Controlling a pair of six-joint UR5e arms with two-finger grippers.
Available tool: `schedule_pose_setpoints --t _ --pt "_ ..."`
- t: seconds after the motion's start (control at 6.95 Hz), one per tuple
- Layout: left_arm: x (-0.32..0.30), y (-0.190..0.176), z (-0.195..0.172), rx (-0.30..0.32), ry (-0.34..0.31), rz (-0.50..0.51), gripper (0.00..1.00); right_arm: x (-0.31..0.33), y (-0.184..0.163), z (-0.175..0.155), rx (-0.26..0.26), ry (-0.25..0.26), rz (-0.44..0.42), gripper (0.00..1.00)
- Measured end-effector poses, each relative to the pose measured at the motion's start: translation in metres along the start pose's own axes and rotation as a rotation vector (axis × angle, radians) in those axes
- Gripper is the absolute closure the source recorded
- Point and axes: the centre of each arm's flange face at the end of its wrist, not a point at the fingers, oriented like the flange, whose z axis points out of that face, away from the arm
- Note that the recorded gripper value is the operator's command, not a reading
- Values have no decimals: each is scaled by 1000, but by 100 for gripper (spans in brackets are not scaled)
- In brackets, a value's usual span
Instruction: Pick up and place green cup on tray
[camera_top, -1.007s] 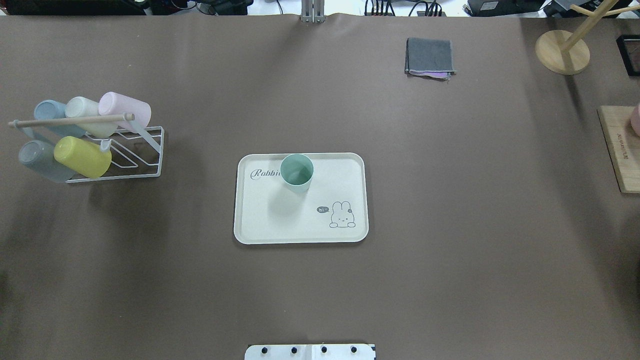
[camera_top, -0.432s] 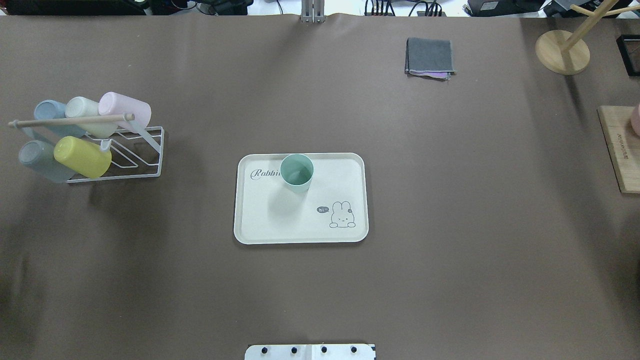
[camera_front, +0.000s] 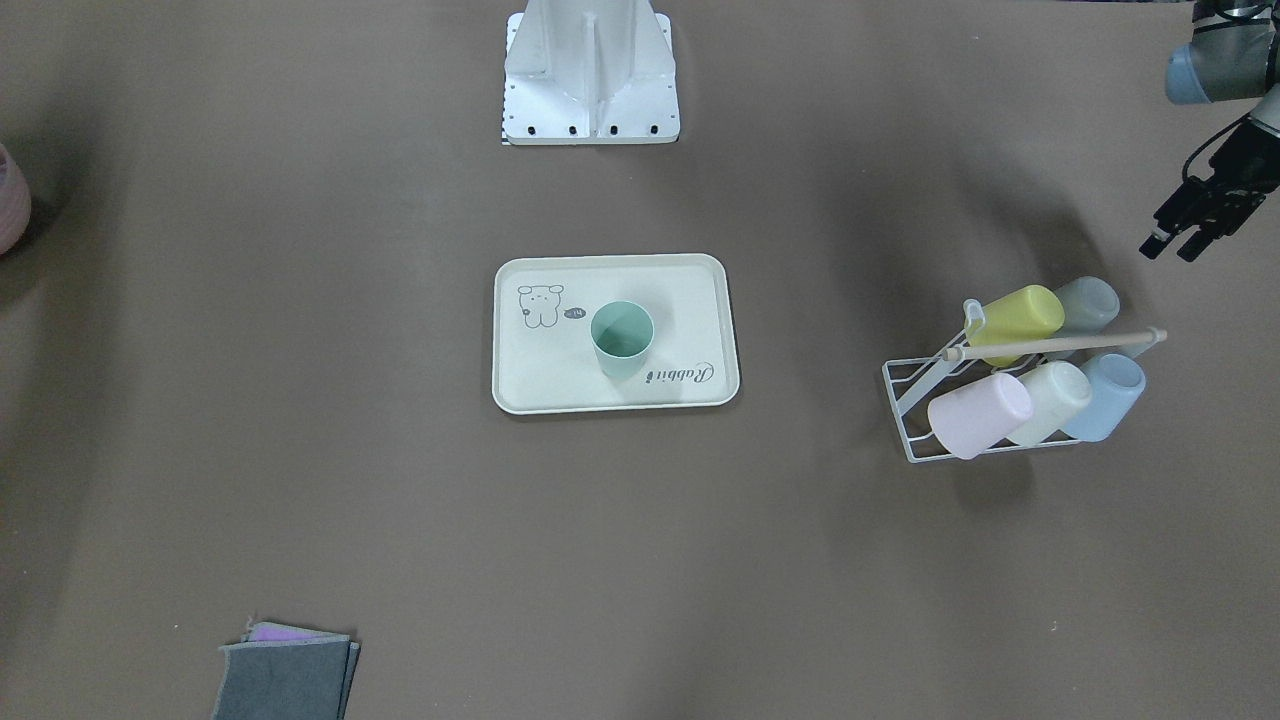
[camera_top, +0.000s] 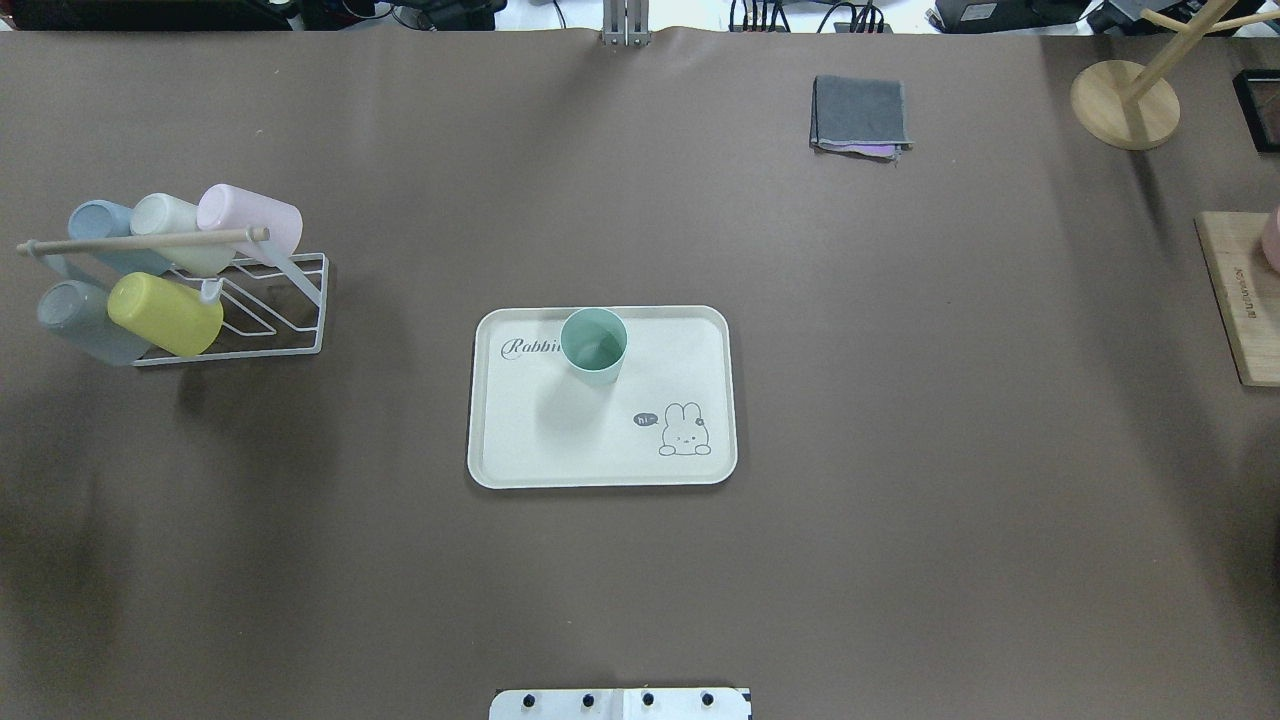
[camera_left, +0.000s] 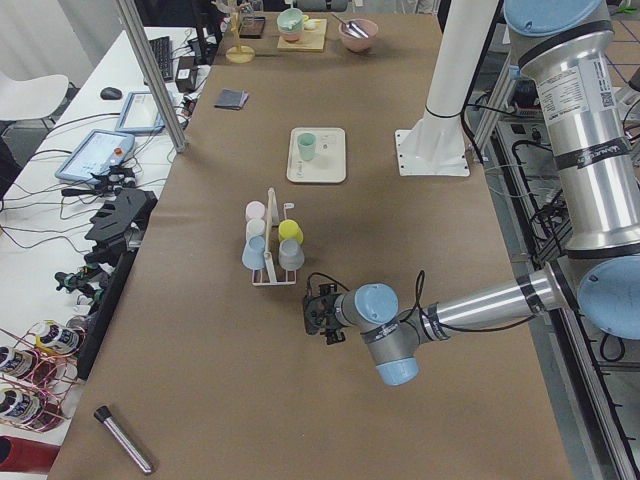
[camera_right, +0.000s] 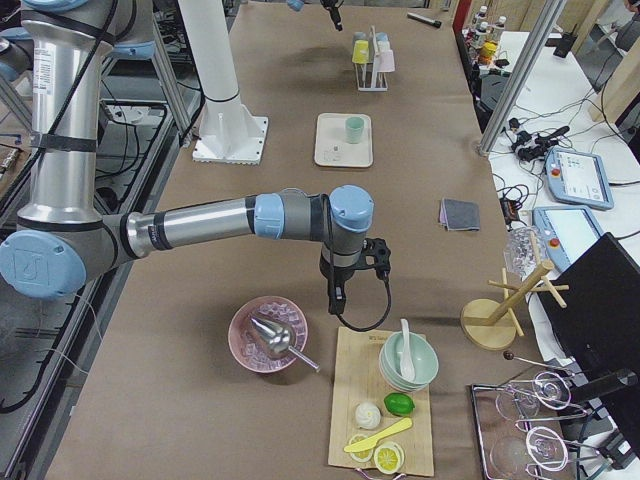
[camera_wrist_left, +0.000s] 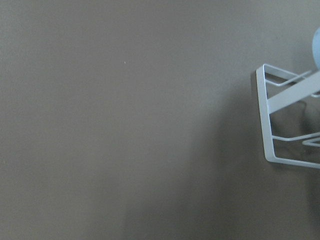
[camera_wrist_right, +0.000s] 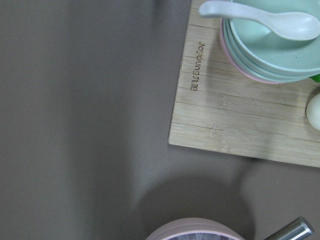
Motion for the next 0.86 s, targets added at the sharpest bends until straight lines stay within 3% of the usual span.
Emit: schedule_pose_setpoints --t 0.43,0.86 --pt "14 -54 -6 17 -26 -66 2 0 0 0 -1 0 0 0" --pt "17 -138 -29 45 -151 145 2 0 0 0 -1 2 -1 0"
